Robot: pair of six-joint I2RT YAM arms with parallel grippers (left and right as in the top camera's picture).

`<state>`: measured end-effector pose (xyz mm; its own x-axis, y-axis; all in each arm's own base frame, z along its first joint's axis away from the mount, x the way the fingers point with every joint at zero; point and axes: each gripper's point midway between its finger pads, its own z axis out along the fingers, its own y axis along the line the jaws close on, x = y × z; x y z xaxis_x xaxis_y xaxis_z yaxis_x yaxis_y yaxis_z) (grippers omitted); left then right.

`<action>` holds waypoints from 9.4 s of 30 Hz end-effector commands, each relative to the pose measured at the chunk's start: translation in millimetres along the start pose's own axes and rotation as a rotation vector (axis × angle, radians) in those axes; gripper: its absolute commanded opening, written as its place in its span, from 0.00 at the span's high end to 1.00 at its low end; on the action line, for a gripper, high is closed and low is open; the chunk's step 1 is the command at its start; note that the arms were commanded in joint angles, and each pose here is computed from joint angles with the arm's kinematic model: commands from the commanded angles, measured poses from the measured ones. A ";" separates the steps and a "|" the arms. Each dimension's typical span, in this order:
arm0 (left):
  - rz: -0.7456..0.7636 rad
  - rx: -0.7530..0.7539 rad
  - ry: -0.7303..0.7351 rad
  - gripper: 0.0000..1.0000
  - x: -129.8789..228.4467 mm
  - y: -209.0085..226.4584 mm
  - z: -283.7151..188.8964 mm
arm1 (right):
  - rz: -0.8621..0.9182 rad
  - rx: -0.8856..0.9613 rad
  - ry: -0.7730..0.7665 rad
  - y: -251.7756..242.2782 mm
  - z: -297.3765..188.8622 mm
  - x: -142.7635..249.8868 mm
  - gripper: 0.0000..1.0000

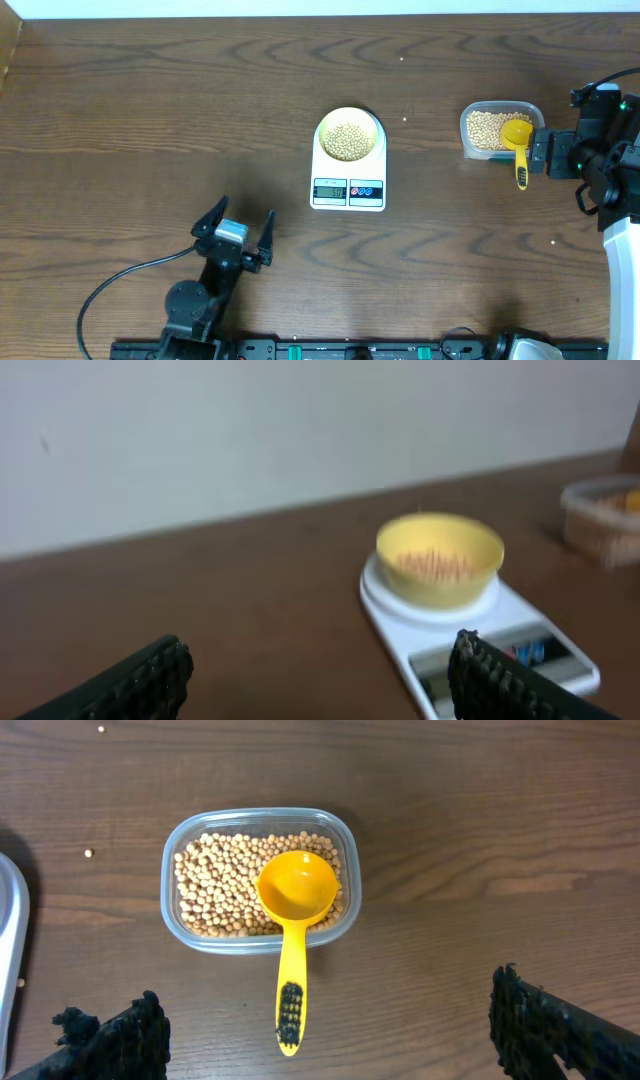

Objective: Scoop item into bowl and weigh 50g on scale

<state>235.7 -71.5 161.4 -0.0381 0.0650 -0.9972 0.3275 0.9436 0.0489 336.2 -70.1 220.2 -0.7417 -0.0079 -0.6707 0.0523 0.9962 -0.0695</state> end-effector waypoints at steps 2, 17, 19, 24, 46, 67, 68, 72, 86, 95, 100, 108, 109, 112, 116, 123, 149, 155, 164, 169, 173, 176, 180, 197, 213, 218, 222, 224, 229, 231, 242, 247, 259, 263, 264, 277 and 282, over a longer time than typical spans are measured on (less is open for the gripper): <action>-0.032 -0.018 -0.001 0.16 0.8 3.5 -0.4 | -0.004 -0.001 -0.002 -0.6 -0.5 -0.3 0.01; -0.191 -0.123 0.089 0.16 25.2 21.2 -2.9 | -0.004 -0.001 -0.002 -0.6 -0.5 -0.3 0.01; -0.191 -0.123 0.090 0.16 25.5 21.2 -2.9 | -0.004 -0.001 -0.002 -0.6 -0.5 -0.3 0.01; -0.191 -0.122 0.090 0.16 25.5 21.1 -2.9 | -0.004 -0.001 -0.002 -0.6 -0.5 -0.3 0.01; -0.076 -0.277 0.100 0.16 27.4 59.7 -11.0 | -0.004 -0.001 -0.002 -0.6 -0.5 -0.3 0.01; -0.076 -0.277 0.100 0.16 27.5 59.7 -10.9 | -0.004 -0.001 -0.002 -0.6 -0.5 -0.3 0.01; -0.076 -0.277 0.100 0.16 27.5 59.7 -10.9 | -0.004 -0.001 -0.002 -0.6 -0.5 -0.3 0.01; -0.076 -0.277 0.100 0.16 27.5 59.7 -10.9 | -0.004 -0.001 -0.002 -0.6 -0.5 -0.3 0.01; -0.076 -0.277 0.100 0.16 27.5 59.7 -10.9 | -0.005 -0.001 -0.002 -0.4 -0.5 -0.3 0.01; -0.076 -0.277 0.100 0.16 27.5 59.7 -10.9 | -0.014 0.006 -0.058 1.7 -20.6 -7.1 0.01; -0.076 -0.277 0.100 0.16 27.5 59.7 -10.9 | -0.059 -0.012 -0.115 21.3 -58.5 -4.9 0.01; -0.076 -0.277 0.100 0.17 27.5 59.7 -10.9 | -0.147 0.001 -0.327 46.9 -112.4 -21.5 0.01; -0.076 -0.277 0.100 0.16 27.5 59.7 -10.9 | -0.134 -0.003 -0.362 48.6 -116.1 -22.2 0.01; -0.076 -0.277 0.100 0.16 27.5 59.7 -10.9 | -0.087 -0.007 -0.424 49.1 -114.7 -19.0 0.01; -0.076 -0.277 0.100 0.16 27.5 59.7 -10.9 | -0.043 -0.020 -0.520 52.1 -101.6 -11.4 0.01; -0.076 -0.277 0.100 0.16 27.5 59.7 -10.9 | 0.060 -0.050 -0.774 54.5 -93.0 -9.4 0.01; -0.076 -0.277 0.100 0.16 27.5 59.7 -10.9 | 0.214 -0.134 -1.062 58.4 -72.8 53.2 0.01; -0.076 -0.277 0.100 0.16 27.5 59.7 -10.9 | 0.213 -0.127 -0.980 59.6 -56.3 64.8 0.01; -0.076 -0.277 0.100 0.16 27.5 59.7 -10.9 | 0.220 -0.096 -0.857 57.0 -35.9 90.2 0.01; -0.076 -0.277 0.100 0.16 27.5 59.7 -10.9 | 0.222 -0.074 -0.806 53.4 -27.0 100.6 0.01; -0.076 -0.277 0.100 0.16 27.5 59.7 -10.9 | 0.184 -0.057 -0.756 54.3 -18.3 109.3 0.01; -0.076 -0.277 0.100 0.16 27.5 59.7 -10.9 | 0.114 -0.033 -0.757 55.0 -18.2 109.4 0.01; -0.076 -0.277 0.100 0.16 27.5 59.7 -10.9 | 0.092 -0.025 -0.756 55.1 -18.1 109.5 0.01; -0.076 -0.277 0.100 0.16 27.5 59.7 -10.9 | 0.050 -0.021 -0.752 56.3 -17.3 110.2 0.01; -0.076 -0.277 0.100 0.16 27.5 59.7 -10.9 | 0.045 -0.031 -0.752 58.3 -17.2 110.3 0.01; -0.076 -0.277 0.100 0.16 27.5 59.7 -10.9 | 0.045 -0.031 -0.752 58.2 -17.2 110.3 0.01; -0.076 -0.277 0.100 0.16 27.5 59.7 -10.9 | 0.049 -0.023 -0.758 56.6 -18.3 109.3 0.01; -0.076 -0.277 0.100 0.16 27.5 59.7 -10.9 | 0.049 -0.023 -0.758 56.6 -18.3 109.3 0.01; -0.076 -0.277 0.100 0.16 27.5 59.7 -10.9 | 0.049 -0.023 -0.758 56.6 -18.3 109.3 0.01; -0.076 -0.277 0.100 0.16 27.5 59.7 -10.9 | 0.049 -0.023 -0.758 56.6 -18.3 109.3 0.01; -0.076 -0.277 0.100 0.16 27.5 59.7 -10.9 | 0.049 -0.023 -0.758 56.7 -18.3 109.3 0.01; -0.076 -0.277 0.100 0.16 27.5 59.7 -10.9 | 0.049 -0.023 -0.758 56.7 -18.3 109.3 0.01; -0.076 -0.277 0.100 0.16 27.5 59.7 -10.9 | 0.049 -0.023 -0.758 56.6 -18.3 109.3 0.01; -0.076 -0.277 0.100 0.16 27.4 59.8 -10.9 | 0.049 -0.023 -0.758 56.6 -18.3 109.3 0.01; -0.076 -0.277 0.100 0.16 27.5 59.7 -10.9 | 0.049 -0.023 -0.758 56.6 -18.3 109.3 0.01; -0.076 -0.278 0.100 0.16 27.5 59.8 -11.0 | 0.049 -0.023 -0.758 56.6 -18.3 109.3 0.01; -0.076 -0.277 0.100 0.16 27.5 59.7 -10.9 | 0.049 -0.023 -0.758 56.7 -18.3 109.3 0.01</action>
<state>244.7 -9.3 153.1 -0.1043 -0.0043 -0.9945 0.0441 0.9990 -0.0090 246.2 -12.3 156.9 -0.0760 -0.0048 -0.9971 0.0516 0.9986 -0.0088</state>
